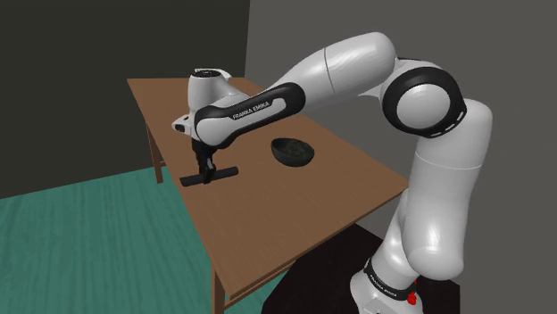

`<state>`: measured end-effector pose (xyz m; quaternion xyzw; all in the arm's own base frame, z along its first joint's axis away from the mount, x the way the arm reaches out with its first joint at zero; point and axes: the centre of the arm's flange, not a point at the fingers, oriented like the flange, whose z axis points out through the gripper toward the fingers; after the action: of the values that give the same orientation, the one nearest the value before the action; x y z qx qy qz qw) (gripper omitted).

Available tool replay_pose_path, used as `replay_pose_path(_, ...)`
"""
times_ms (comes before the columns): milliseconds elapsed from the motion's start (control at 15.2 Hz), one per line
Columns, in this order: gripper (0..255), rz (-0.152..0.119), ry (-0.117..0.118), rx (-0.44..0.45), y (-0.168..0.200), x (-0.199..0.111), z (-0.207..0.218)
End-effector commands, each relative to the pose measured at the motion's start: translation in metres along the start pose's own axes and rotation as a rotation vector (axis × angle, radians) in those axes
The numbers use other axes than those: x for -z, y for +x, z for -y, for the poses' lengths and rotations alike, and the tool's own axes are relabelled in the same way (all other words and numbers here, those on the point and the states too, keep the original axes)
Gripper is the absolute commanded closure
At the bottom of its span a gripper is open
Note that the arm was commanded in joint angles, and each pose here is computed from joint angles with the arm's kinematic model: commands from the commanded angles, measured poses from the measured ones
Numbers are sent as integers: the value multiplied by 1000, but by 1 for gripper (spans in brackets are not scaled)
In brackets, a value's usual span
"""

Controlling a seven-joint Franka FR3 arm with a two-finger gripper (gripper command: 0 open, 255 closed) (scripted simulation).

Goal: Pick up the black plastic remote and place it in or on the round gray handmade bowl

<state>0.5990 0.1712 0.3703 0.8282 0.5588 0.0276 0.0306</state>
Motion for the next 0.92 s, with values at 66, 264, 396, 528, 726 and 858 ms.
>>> replay_pose_path(66, 255, 1, 0, -1, 0, 12, -1)
replay_pose_path(264, 255, 1, 0, -1, 0, 28, -3)
replay_pose_path(396, 255, 1, 0, -1, 0, 39, -4)
replay_pose_path(528, 255, 1, 0, -1, 0, 49, -5)
replay_pose_path(726, 255, 1, 0, -1, 0, 65, -6)
replay_pose_path(858, 255, 1, 0, -1, 1, 75, -7)
